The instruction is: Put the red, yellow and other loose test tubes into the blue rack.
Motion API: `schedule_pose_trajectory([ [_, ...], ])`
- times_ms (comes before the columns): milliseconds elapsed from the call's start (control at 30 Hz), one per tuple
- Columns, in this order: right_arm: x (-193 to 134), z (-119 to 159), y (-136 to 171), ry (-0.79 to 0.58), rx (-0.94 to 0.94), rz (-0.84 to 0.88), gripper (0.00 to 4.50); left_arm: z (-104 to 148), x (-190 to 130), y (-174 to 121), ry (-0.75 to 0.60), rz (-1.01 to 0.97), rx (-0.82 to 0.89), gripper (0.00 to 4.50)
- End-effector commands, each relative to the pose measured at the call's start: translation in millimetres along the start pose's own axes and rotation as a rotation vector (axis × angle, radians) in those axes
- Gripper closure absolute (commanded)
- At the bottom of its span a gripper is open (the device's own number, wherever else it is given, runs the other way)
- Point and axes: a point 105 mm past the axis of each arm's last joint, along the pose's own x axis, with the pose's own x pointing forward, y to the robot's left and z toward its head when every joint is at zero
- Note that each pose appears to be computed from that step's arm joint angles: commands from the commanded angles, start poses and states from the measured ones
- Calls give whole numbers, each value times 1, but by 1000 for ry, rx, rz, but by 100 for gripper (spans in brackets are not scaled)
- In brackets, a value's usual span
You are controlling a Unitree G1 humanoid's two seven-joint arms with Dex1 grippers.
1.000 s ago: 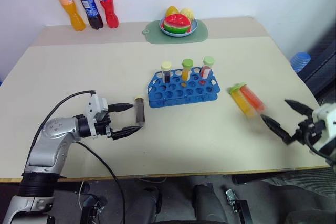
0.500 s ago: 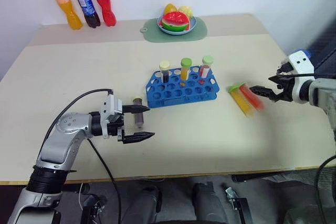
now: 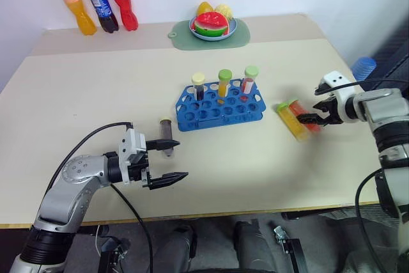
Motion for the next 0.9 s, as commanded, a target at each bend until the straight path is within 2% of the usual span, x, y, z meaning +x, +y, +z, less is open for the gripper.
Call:
schedule_pose_trajectory([
  [33, -2, 11, -5, -2, -46, -24, 0, 10, -4, -2, -11, 13, 35, 4],
  [133, 2, 12, -4, 45, -41, -14, 88, 10, -5, -4, -11, 12, 32, 0],
  [300, -2, 17, -4, 42, -34, 1, 341, 11, -3, -4, -19, 12, 27, 0],
  [333, -4, 18, -6, 36, -34, -4, 367, 11, -1, -4, -23, 10, 27, 0],
  [467, -17, 24, -16, -21, -57, -40, 367, 12, 3, -2, -37, 6, 27, 0],
  [533, -29, 37, -16, -119, -41, -11, 367, 12, 4, 0, -40, 7, 29, 0],
  [600, -43, 52, -8, -273, -146, 31, 367, 12, 5, 2, -45, 7, 31, 0],
  [667, -59, 65, 14, -460, -180, 110, 367, 12, 6, 4, -50, 6, 34, 0],
  [733, -69, 69, 26, -550, -183, 111, 367, 12, 7, 5, -53, 4, 36, 0],
  [800, -81, 91, 56, -788, -148, 122, 367, 14, 11, 8, -76, 5, 37, 0],
  [900, -87, 104, 91, -1000, -106, 96, 367, 20, 17, 11, -108, 1, 40, 0],
])
